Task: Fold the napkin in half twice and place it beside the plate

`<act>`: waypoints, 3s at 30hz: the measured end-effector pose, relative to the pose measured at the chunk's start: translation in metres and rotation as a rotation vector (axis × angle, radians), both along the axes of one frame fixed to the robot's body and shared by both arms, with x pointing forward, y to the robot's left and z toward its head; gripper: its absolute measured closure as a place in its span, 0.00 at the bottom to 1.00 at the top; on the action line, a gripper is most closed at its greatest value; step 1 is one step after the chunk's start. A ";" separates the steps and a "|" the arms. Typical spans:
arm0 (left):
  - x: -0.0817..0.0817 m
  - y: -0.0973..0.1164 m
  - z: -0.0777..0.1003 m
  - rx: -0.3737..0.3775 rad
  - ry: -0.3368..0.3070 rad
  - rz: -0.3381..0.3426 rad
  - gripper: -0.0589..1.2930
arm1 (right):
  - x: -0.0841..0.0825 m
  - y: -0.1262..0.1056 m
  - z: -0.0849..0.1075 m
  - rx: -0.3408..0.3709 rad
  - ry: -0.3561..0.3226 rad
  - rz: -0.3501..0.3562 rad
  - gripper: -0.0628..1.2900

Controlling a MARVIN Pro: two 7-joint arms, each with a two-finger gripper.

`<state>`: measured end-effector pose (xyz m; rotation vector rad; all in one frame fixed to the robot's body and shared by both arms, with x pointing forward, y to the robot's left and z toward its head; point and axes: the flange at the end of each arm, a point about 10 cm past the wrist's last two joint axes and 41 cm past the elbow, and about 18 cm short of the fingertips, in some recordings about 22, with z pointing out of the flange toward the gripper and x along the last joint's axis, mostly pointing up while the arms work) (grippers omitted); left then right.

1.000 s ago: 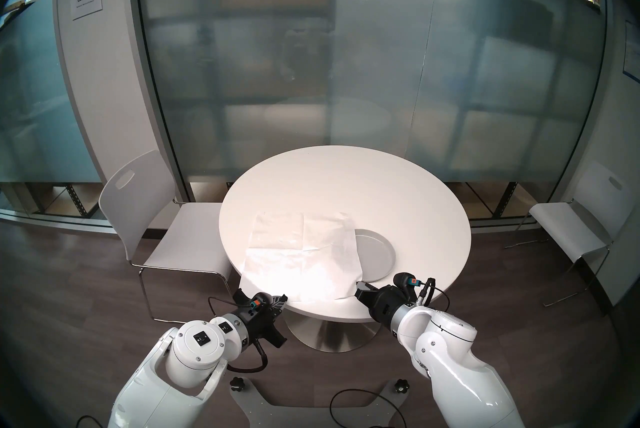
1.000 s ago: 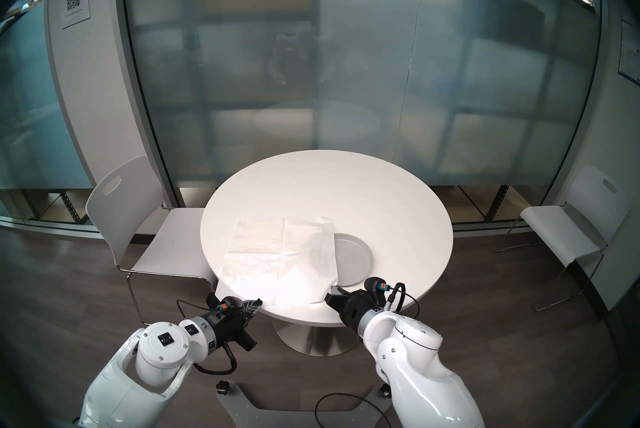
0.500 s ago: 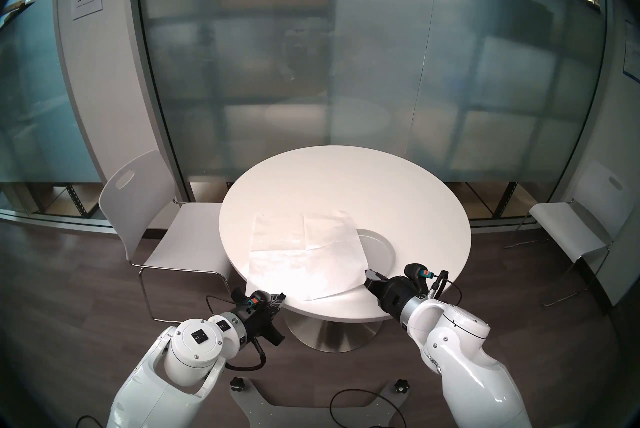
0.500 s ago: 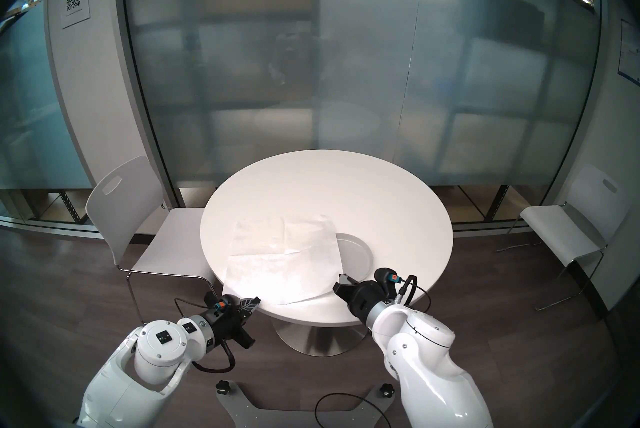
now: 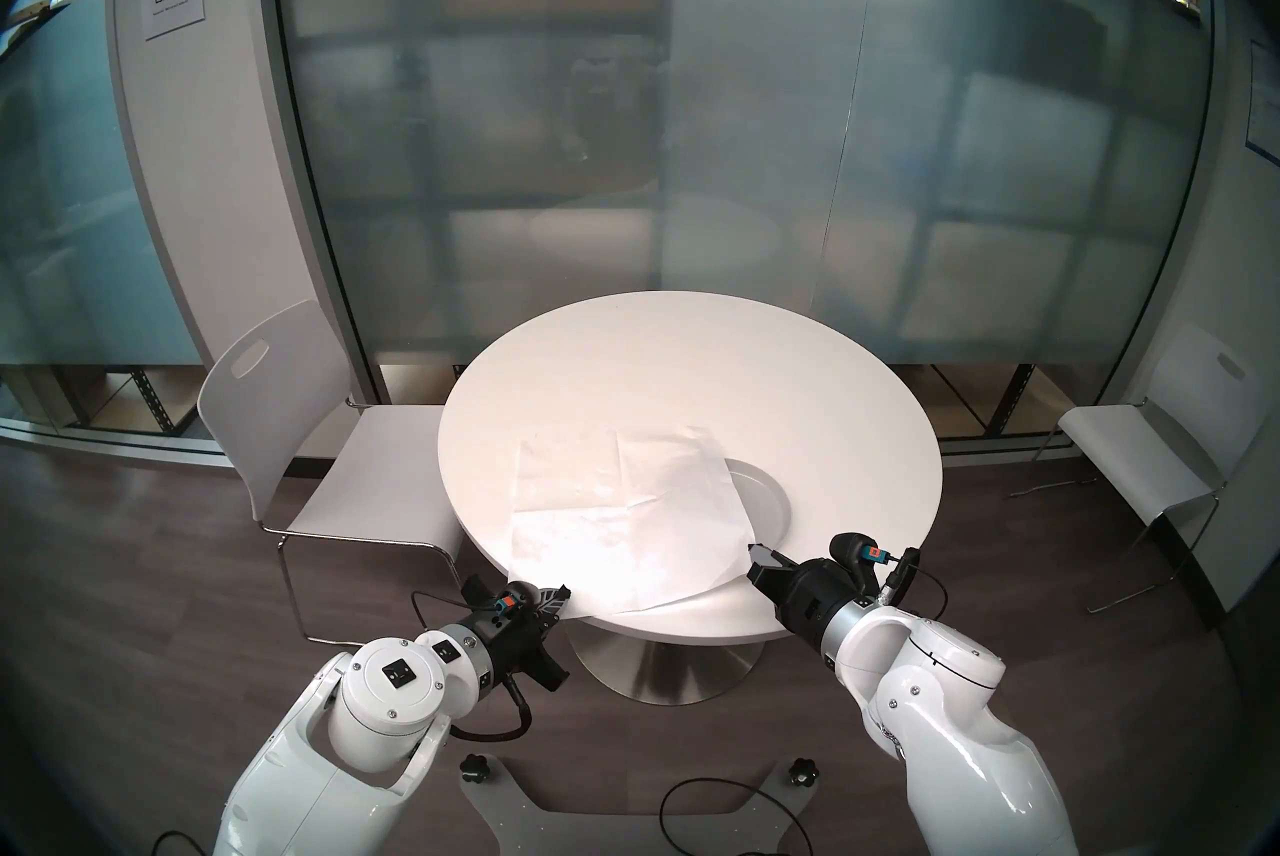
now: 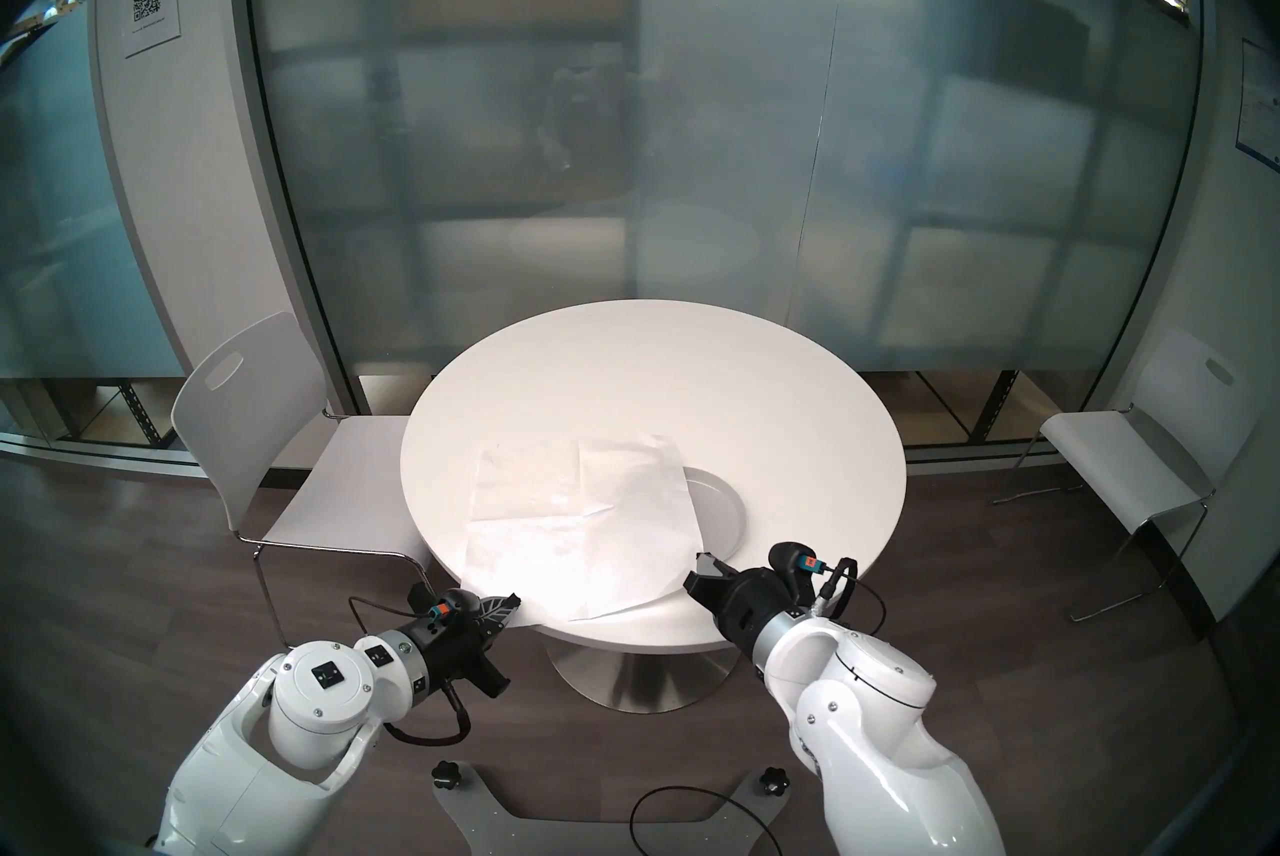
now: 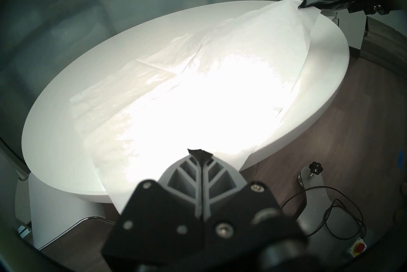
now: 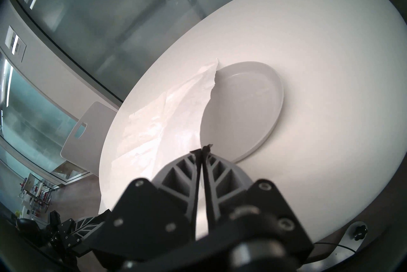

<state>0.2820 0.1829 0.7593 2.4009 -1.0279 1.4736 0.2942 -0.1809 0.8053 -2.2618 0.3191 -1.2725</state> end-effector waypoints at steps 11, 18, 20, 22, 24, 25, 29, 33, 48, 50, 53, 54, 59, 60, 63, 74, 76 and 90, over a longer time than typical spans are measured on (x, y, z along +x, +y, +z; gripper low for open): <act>0.000 -0.012 -0.005 0.014 0.003 -0.030 0.97 | 0.001 -0.004 0.001 0.000 -0.004 -0.009 0.88; 0.003 -0.020 -0.006 0.021 -0.004 -0.047 0.97 | 0.002 -0.007 0.007 0.003 -0.016 -0.014 0.88; 0.003 -0.021 -0.006 0.022 -0.006 -0.049 0.97 | 0.002 -0.007 0.009 0.005 -0.021 -0.011 0.88; 0.004 -0.023 -0.006 0.023 -0.007 -0.052 0.97 | 0.002 -0.005 0.012 0.008 -0.028 -0.006 0.88; 0.004 -0.023 -0.006 0.024 -0.008 -0.053 0.97 | 0.002 -0.002 0.015 0.012 -0.035 0.005 0.88; 0.004 -0.023 -0.006 0.025 -0.008 -0.054 0.97 | 0.003 -0.001 0.016 0.014 -0.037 0.010 0.88; 0.005 -0.023 -0.006 0.026 -0.009 -0.053 0.97 | 0.003 0.009 0.023 0.022 -0.047 0.049 0.88; 0.005 -0.022 -0.005 0.025 -0.009 -0.048 0.97 | 0.005 0.020 0.030 0.028 -0.056 0.089 0.88; -0.001 -0.017 -0.005 0.008 0.002 -0.032 0.97 | 0.012 0.070 0.043 0.024 -0.078 0.249 0.88; -0.002 -0.016 -0.005 0.007 0.003 -0.030 0.97 | 0.012 0.077 0.043 0.023 -0.075 0.269 0.88; -0.004 -0.015 -0.005 0.006 0.005 -0.028 0.97 | 0.012 0.086 0.041 0.022 -0.068 0.297 0.88; -0.004 -0.015 -0.005 0.005 0.005 -0.028 0.97 | 0.012 0.089 0.040 0.021 -0.065 0.306 0.88; -0.007 -0.013 -0.005 0.004 0.006 -0.025 0.97 | 0.012 0.101 0.033 0.017 -0.046 0.342 0.88; -0.007 -0.012 -0.004 0.004 0.006 -0.025 0.97 | 0.012 0.103 0.031 0.016 -0.042 0.348 0.88; -0.008 -0.011 -0.004 0.004 0.007 -0.024 0.97 | 0.012 0.109 0.025 0.013 -0.026 0.366 0.88; -0.011 -0.007 -0.004 0.005 0.008 -0.022 0.97 | 0.014 0.127 0.015 0.011 -0.005 0.410 0.88; -0.011 -0.007 -0.004 0.005 0.008 -0.021 0.97 | 0.014 0.128 0.016 0.014 -0.008 0.414 0.88; -0.011 -0.004 -0.003 0.005 0.005 -0.021 0.97 | 0.014 0.133 0.019 0.045 -0.012 0.430 0.57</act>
